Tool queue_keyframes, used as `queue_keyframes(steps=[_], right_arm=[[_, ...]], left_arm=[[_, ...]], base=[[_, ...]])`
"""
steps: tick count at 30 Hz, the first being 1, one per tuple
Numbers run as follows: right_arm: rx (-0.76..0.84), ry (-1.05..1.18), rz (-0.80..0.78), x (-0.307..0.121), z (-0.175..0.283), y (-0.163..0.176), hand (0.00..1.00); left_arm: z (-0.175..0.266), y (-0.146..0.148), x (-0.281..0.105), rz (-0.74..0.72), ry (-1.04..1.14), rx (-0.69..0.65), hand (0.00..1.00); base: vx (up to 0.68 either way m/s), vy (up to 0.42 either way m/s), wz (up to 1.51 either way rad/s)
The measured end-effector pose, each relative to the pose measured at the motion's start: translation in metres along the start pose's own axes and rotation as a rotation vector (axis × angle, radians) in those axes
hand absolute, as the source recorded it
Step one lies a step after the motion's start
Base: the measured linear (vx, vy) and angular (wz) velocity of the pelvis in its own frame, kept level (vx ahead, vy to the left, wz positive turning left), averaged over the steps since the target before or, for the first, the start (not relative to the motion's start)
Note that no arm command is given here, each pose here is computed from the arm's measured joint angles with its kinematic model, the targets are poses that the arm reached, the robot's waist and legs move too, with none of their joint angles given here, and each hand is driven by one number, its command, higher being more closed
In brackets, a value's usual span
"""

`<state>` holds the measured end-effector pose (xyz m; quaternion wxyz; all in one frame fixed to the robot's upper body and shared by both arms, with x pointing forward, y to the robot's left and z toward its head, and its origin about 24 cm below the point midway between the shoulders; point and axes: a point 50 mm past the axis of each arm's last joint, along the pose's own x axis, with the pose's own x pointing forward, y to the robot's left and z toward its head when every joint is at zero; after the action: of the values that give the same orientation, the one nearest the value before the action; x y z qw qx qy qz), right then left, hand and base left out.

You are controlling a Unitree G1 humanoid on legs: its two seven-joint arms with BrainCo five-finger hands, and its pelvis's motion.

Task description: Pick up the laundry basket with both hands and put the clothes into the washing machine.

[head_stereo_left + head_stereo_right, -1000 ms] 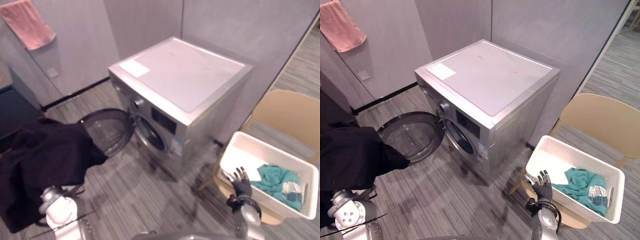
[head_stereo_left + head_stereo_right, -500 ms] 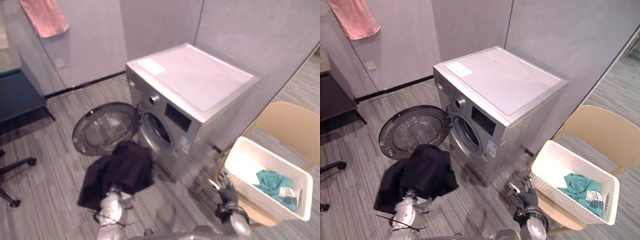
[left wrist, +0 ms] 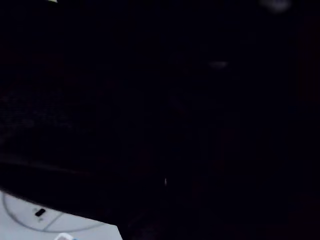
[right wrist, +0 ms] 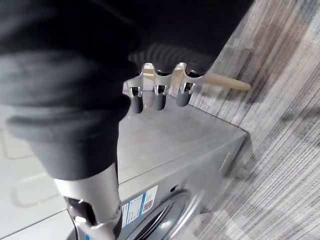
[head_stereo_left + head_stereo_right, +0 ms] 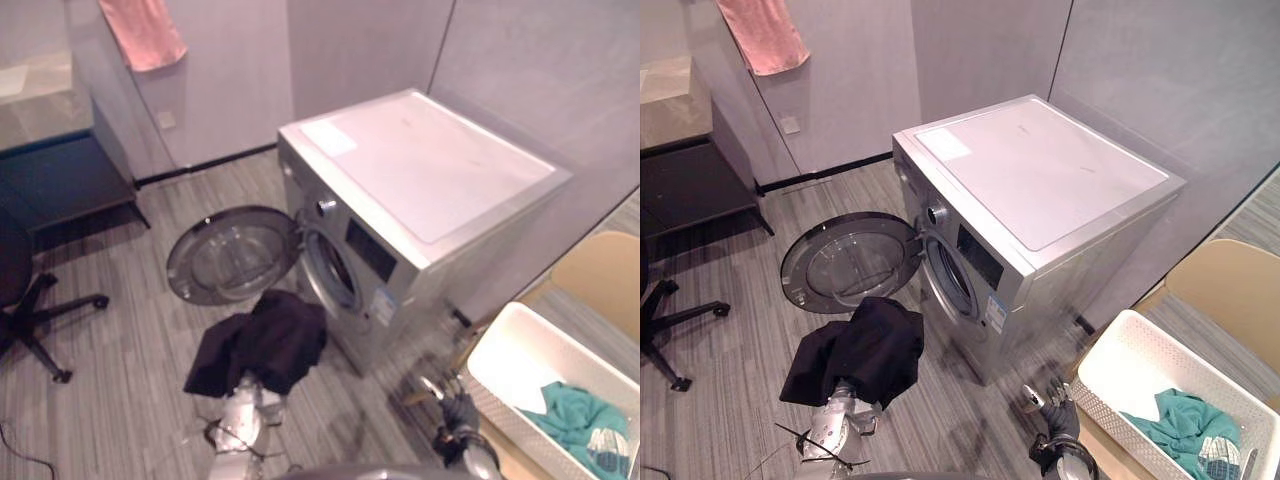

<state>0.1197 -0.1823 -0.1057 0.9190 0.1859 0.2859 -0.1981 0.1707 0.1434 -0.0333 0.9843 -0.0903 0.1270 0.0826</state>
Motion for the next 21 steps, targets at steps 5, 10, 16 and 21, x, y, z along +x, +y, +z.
queue_keyframes(steps=[5,10,16,21], right_arm=[[0.001,0.202,-0.094,-0.003,-0.042,-0.020,0.00],[0.023,0.283,-0.244,-0.012,-0.056,-0.051,0.00],[-0.096,0.404,-0.315,-0.014,-0.064,-0.075,0.00],[-0.122,0.434,-0.393,-0.009,-0.058,-0.090,0.00]], left_arm=[[-0.030,0.011,-0.005,0.032,0.139,0.049,1.00],[-0.031,0.017,-0.004,0.083,0.145,0.022,1.00],[-0.035,0.023,-0.004,0.116,0.164,0.038,1.00],[-0.042,0.013,-0.001,0.061,0.193,0.074,1.00]], base=[[-0.04,-0.018,0.03],[-0.15,-0.015,0.30],[-0.07,0.268,0.21],[0.14,0.563,-0.25]])
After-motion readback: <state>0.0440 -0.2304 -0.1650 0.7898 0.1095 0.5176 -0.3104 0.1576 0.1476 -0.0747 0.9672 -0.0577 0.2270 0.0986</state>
